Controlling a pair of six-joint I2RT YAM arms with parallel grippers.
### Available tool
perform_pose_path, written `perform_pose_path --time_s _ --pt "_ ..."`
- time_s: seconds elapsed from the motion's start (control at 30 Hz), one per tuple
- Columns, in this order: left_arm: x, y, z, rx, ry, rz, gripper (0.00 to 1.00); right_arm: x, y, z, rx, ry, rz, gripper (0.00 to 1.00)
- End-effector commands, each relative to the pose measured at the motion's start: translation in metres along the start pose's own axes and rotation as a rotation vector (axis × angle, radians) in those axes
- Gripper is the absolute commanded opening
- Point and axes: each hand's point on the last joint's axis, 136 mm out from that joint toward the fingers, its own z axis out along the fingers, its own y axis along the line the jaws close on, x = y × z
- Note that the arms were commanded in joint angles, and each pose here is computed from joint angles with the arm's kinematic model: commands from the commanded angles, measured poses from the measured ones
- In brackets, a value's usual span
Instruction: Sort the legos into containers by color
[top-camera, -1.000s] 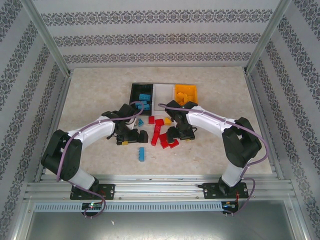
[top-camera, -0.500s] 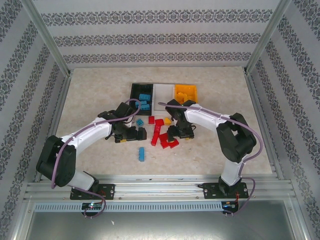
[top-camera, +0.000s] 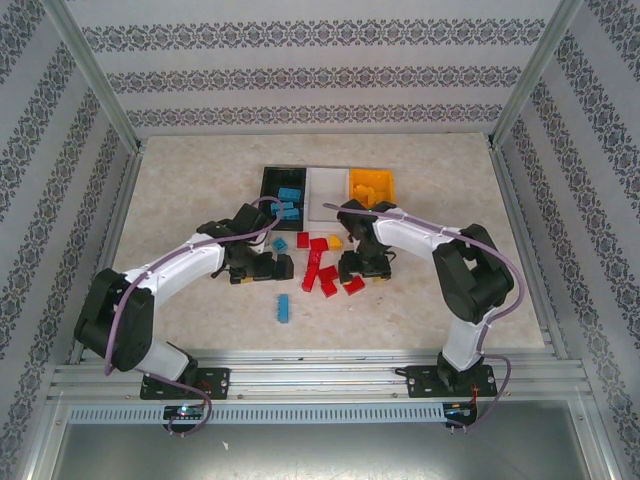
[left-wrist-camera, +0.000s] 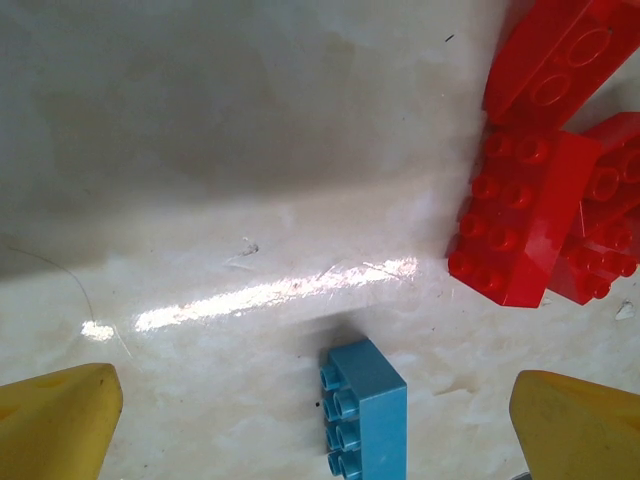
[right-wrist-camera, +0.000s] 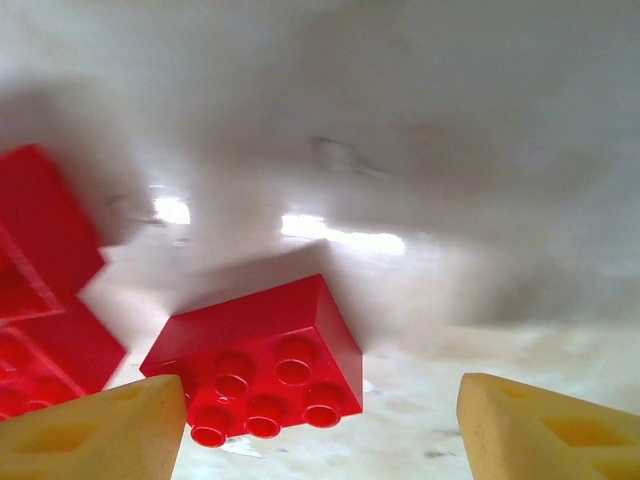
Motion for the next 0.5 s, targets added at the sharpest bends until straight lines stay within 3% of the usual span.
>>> perform_pose_path --time_s 0.0,0.2,0.47 --pt "-0.005 -0.006 -0.001 -0.001 0.011 0.052 1.0 0.003 -0.019 -0.009 0.049 -0.027 0.051 0.72" --pt "-0.008 -0.009 0.003 0.009 0.025 0.069 1.0 0.001 0.013 -0.021 -0.035 -0.051 -0.011 0.74" --pt "-0.007 -0.008 0.002 0.008 0.022 0.073 1.0 0.0 0.011 -0.003 -0.002 0.003 -0.01 0.78"
